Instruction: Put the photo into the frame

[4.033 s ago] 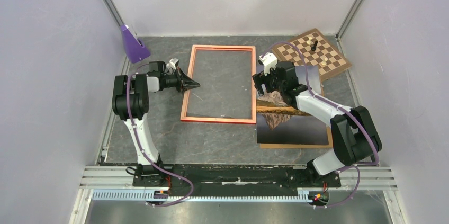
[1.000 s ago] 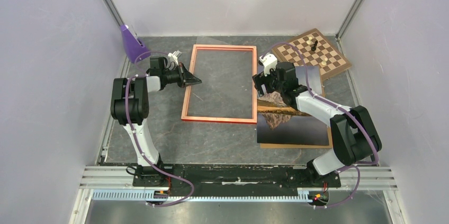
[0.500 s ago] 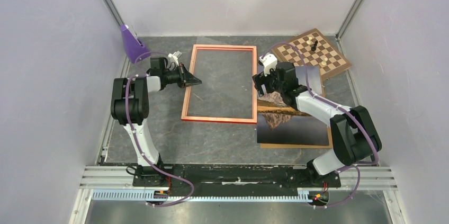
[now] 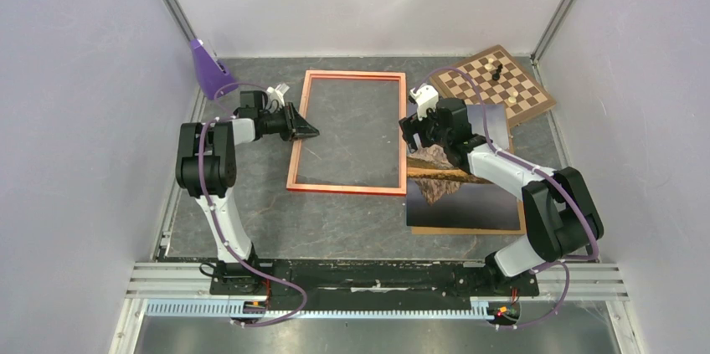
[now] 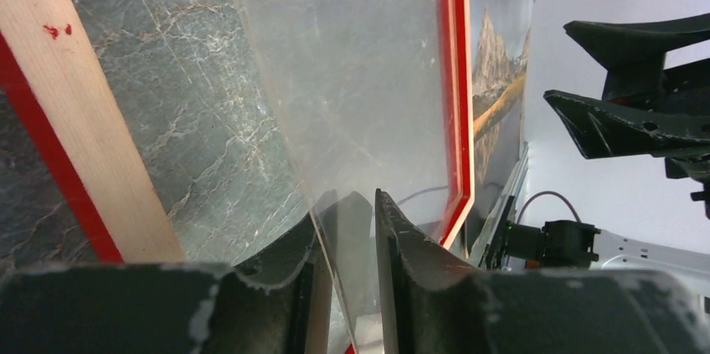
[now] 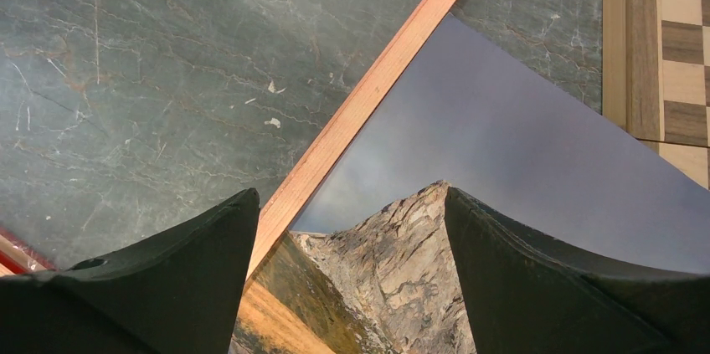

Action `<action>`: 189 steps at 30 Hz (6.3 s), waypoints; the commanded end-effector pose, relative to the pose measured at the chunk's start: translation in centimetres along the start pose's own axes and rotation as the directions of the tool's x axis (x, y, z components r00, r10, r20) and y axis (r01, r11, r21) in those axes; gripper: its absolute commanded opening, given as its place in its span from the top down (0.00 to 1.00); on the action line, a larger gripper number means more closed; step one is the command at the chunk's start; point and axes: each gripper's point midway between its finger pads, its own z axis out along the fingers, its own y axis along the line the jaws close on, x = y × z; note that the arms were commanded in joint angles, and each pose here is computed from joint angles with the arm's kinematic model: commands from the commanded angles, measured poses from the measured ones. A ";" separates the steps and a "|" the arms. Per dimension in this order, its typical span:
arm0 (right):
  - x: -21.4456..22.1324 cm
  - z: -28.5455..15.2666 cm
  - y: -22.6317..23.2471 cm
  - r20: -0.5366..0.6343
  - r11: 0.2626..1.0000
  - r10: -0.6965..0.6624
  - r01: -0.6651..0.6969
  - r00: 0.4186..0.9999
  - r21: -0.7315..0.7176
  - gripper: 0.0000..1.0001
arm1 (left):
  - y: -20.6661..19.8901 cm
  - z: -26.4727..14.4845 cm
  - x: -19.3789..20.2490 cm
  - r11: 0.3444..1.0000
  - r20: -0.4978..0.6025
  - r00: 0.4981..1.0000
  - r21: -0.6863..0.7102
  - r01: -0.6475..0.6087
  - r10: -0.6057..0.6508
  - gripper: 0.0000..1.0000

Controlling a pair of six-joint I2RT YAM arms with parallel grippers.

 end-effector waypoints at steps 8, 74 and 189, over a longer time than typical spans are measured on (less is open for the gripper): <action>-1.0 0.0 -0.4 0.039 1.000 -0.010 0.010 0.999 0.013 0.15 | 1.4 0.1 -0.2 0.995 -0.033 0.998 -0.085 -0.052 0.049 0.63; -2.5 -1.3 0.1 0.101 1.000 0.003 -0.002 0.995 -0.008 0.16 | 1.3 -1.1 0.6 0.758 -0.264 0.953 -0.587 -0.283 0.151 0.44; -0.4 15.2 16.3 -0.055 0.922 -0.221 0.190 0.974 -0.338 0.16 | 0.7 -2.7 1.1 0.685 -0.317 0.930 -0.637 -0.353 0.185 0.33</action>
